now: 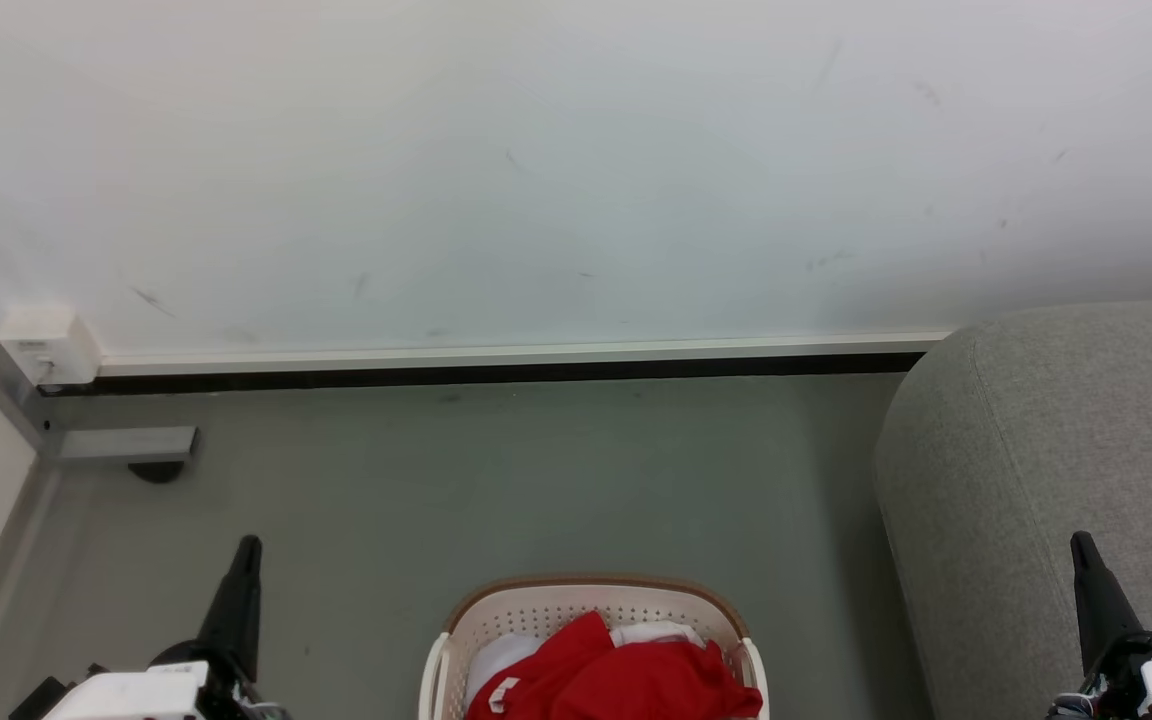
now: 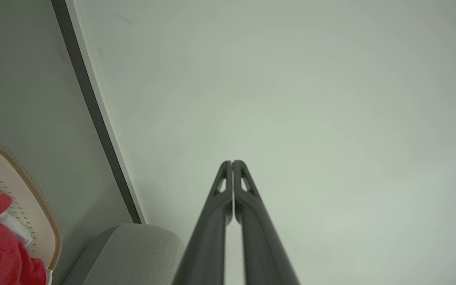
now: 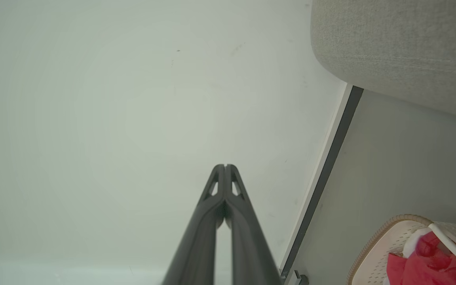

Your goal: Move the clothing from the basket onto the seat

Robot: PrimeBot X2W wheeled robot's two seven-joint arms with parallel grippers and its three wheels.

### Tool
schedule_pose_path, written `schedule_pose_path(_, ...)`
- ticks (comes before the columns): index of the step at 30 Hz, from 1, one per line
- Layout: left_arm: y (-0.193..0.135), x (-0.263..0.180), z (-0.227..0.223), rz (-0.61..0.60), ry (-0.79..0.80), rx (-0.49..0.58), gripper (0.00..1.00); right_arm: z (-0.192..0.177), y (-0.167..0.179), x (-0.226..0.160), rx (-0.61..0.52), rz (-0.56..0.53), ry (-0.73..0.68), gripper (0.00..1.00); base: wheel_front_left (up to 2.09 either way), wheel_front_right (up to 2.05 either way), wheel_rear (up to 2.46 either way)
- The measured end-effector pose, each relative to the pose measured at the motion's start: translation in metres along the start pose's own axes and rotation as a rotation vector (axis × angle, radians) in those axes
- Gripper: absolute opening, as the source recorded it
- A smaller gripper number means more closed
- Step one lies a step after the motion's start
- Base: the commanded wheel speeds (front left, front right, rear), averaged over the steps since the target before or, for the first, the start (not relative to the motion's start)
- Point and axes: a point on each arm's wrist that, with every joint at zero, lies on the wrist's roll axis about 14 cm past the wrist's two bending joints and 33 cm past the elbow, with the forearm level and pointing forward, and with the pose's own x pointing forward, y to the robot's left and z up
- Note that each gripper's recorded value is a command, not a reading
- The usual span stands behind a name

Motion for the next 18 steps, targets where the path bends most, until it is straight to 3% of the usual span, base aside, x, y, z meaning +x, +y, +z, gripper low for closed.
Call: schedule_pose_path(18,0.0000,0.0000,0.0000,0.000,0.000,0.000,0.00,0.0000,0.0000,0.0000,0.000,0.000,0.000,0.00,0.00,0.00,0.00)
